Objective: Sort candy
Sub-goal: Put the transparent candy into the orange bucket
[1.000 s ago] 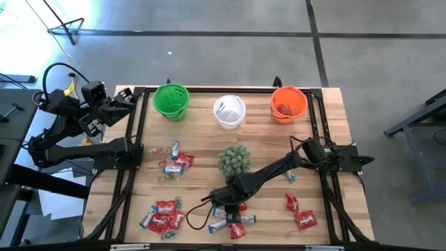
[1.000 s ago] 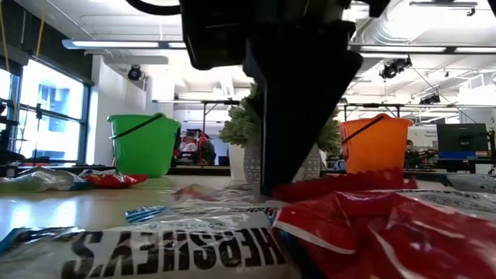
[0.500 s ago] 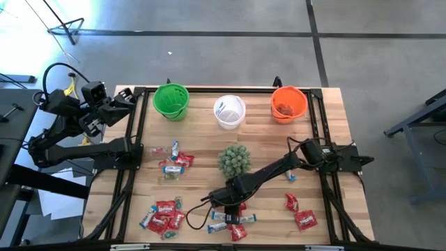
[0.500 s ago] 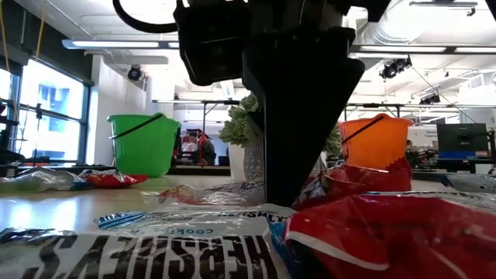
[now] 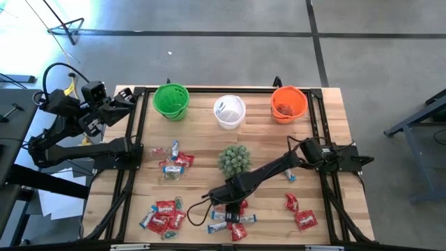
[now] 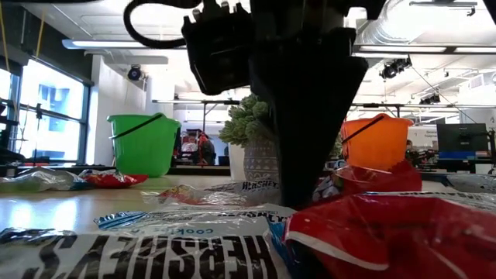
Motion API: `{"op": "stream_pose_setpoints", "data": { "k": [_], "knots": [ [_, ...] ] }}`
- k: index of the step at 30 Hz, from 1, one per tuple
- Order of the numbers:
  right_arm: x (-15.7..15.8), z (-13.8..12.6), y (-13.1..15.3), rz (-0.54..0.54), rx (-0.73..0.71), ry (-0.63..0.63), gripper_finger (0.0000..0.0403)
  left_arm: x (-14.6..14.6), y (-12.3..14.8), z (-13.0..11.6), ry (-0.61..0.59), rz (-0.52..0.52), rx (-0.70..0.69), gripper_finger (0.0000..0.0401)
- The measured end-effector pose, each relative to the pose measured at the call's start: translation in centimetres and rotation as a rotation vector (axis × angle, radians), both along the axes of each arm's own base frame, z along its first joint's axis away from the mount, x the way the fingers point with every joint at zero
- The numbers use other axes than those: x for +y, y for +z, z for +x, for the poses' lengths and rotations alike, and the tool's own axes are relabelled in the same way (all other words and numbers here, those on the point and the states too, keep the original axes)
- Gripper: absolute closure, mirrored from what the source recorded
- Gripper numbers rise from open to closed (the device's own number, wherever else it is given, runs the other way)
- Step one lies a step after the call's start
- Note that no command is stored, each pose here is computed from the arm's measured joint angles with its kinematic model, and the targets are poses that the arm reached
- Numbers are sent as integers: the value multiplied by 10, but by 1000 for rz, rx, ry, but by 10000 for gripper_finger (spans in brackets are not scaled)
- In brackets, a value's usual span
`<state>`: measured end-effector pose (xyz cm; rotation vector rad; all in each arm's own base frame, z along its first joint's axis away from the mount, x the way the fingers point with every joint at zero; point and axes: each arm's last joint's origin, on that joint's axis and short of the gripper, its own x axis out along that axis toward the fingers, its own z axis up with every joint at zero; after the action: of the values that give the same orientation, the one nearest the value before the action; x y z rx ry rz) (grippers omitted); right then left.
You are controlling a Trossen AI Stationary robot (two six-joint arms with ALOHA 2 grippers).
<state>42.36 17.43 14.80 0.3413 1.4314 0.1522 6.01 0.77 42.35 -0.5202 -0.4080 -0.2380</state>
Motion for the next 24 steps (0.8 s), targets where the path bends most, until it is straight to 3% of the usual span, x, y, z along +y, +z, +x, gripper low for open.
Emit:
{"op": "stream_pose_setpoints", "data": {
  "k": [7, 24],
  "knots": [
    [-2, 1, 19, -49, 18, 24, 269, 0, 0, 0, 12, -5, -2, 319],
    [3, 16, 29, -61, -188, 158, 269, 1, 0, 0, 8, -25, -1, 319]
  ]
}}
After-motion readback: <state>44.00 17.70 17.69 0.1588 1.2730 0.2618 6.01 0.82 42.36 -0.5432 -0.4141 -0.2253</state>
